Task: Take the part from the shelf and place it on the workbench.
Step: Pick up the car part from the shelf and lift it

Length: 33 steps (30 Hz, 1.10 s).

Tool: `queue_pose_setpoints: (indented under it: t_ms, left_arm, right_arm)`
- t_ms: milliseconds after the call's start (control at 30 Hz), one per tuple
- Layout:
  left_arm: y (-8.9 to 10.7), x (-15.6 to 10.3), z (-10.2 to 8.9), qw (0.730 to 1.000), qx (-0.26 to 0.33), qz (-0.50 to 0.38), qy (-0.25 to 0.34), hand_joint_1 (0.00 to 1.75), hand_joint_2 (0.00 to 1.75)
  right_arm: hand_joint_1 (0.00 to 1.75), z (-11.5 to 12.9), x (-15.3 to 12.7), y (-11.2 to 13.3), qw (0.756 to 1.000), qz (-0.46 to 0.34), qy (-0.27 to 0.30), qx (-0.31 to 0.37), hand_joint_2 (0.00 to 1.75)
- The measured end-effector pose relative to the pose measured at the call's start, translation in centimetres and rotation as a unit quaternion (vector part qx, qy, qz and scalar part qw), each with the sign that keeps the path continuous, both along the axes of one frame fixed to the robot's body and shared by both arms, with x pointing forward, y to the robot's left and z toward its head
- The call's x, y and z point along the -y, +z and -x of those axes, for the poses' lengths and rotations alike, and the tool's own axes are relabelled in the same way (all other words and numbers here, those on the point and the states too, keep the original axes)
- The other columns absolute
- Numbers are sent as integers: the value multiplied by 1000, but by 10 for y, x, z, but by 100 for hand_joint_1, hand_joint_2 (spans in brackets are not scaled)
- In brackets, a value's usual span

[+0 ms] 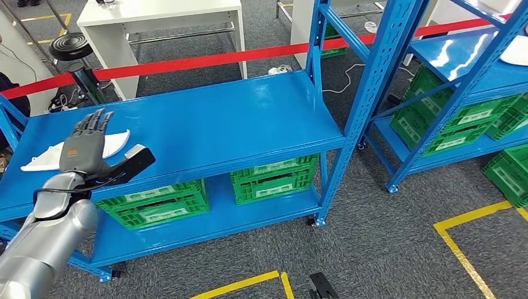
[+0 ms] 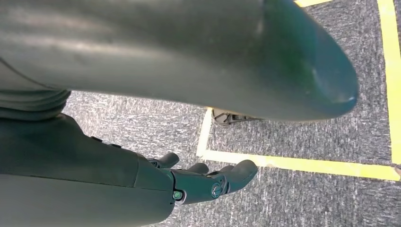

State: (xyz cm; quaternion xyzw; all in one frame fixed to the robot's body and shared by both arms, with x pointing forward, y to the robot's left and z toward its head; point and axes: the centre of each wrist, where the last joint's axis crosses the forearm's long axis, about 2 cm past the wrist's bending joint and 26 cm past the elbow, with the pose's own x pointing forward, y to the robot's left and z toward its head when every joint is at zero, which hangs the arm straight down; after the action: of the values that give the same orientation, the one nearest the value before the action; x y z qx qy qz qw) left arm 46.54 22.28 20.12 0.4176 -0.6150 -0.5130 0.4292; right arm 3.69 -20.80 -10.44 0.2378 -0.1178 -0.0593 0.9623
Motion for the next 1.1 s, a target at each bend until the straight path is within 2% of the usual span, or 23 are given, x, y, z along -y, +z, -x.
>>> queue_pose_setpoints:
  t_ms: [233,433,567,767,1100]
  left_arm:
    - [-16,-40,3,998,-32,-21,50,0,175]
    - [-23,-64,6,995,-42,-32,81,0,175]
    - [-28,-82,8,993,-46,-38,101,0,0]
    - [-34,-101,13,992,-31,-25,118,0,0]
    - [-31,-104,12,991,-13,-10,129,0,0]
  right_arm:
    - [0,1,0,0,1000,0,-7,6,0]
    - [0,2,0,0,1000,1,-9,7,0]
    - [0,3,0,0,1000,1,-10,12,0]
    - [0,5,0,-1,1000,2,-2,10,0]
    - [0,5,0,-1,1000,3,-3,16,0]
